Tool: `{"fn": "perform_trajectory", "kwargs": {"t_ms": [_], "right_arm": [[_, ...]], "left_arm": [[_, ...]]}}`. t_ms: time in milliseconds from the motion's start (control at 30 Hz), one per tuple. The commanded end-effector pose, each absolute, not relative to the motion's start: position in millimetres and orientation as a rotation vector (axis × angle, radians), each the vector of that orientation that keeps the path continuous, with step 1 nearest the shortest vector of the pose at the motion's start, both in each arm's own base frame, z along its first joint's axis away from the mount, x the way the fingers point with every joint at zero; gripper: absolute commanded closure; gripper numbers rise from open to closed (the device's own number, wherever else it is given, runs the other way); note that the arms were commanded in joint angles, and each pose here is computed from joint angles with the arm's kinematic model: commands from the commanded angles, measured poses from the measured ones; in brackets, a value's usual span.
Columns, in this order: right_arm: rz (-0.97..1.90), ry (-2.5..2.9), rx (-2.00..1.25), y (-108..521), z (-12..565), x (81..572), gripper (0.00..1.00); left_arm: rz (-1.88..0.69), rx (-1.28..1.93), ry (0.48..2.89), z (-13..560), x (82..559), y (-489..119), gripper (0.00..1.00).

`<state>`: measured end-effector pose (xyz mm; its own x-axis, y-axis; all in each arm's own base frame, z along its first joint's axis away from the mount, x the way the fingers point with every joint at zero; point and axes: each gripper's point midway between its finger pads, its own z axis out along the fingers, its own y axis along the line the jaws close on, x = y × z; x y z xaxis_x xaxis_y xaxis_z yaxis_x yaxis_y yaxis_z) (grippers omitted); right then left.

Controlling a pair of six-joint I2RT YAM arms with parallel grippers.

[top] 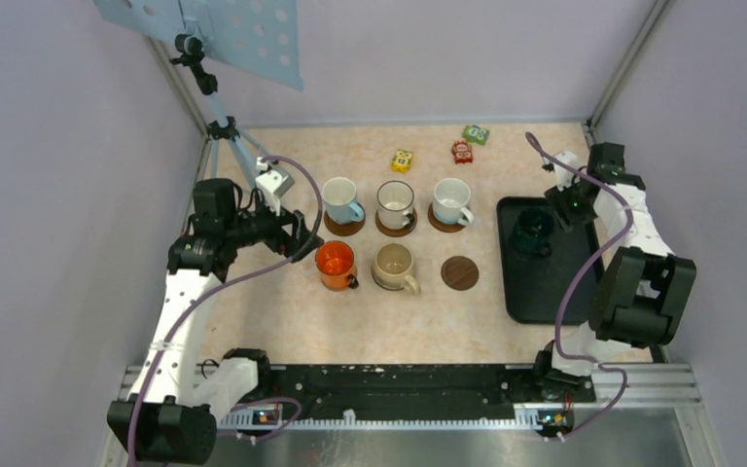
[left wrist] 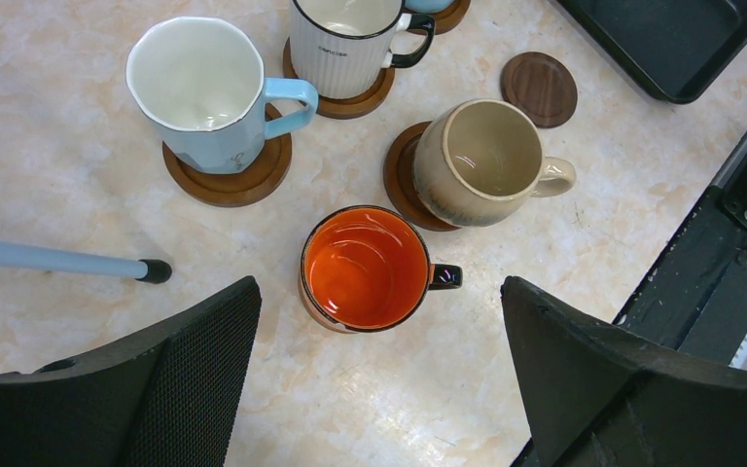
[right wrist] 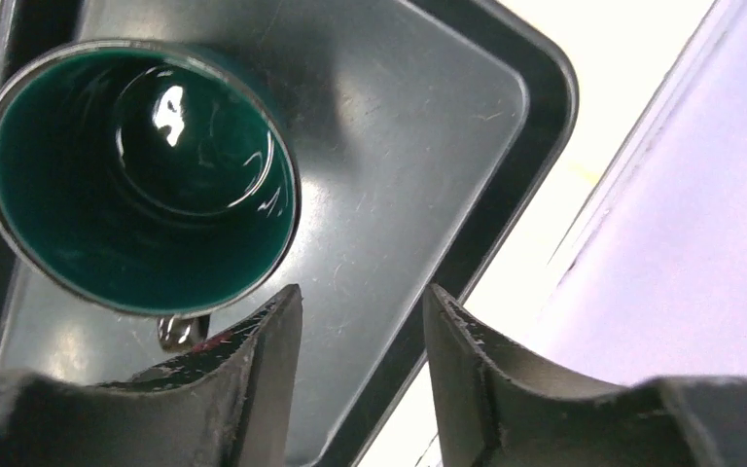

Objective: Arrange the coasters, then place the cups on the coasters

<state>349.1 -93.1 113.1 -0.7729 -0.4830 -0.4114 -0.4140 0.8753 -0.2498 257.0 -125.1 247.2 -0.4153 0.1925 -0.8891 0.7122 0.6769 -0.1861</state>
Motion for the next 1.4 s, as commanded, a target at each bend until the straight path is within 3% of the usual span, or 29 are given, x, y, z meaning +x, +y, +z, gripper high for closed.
{"fn": "perform_trajectory", "kwargs": {"t_ms": [0, 133, 200, 700, 1200, 1267, 1367], "right_arm": [[-0.090, 2.552, -0.578, -86, 134, 334, 0.47], [0.000, 2.526, -0.541, -67, 146, 313, 0.27], [0.033, 2.513, -0.514, -61, 152, 310, 0.22], [0.158, 2.569, -0.587, -48, 90, 317, 0.27], [0.077, 2.496, -0.540, -54, 58, 342, 0.56], [0.073, 2.477, -0.544, -53, 60, 345, 0.65], [0.089, 2.451, -0.559, -49, 66, 345, 0.89]], "left_arm": [[-0.682, 0.720, 1.906, 251, 260, -125, 0.01], [-0.695, 0.723, 1.905, 250, 260, -127, 0.01], [-0.699, 0.722, 1.904, 251, 260, -127, 0.01], [-0.697, 0.715, 1.905, 252, 258, -127, 0.01], [-0.699, 0.710, 1.918, 246, 261, -127, 0.01], [-0.699, 0.710, 1.917, 247, 261, -126, 0.01], [-0.698, 0.709, 1.918, 247, 261, -126, 0.01]]}}
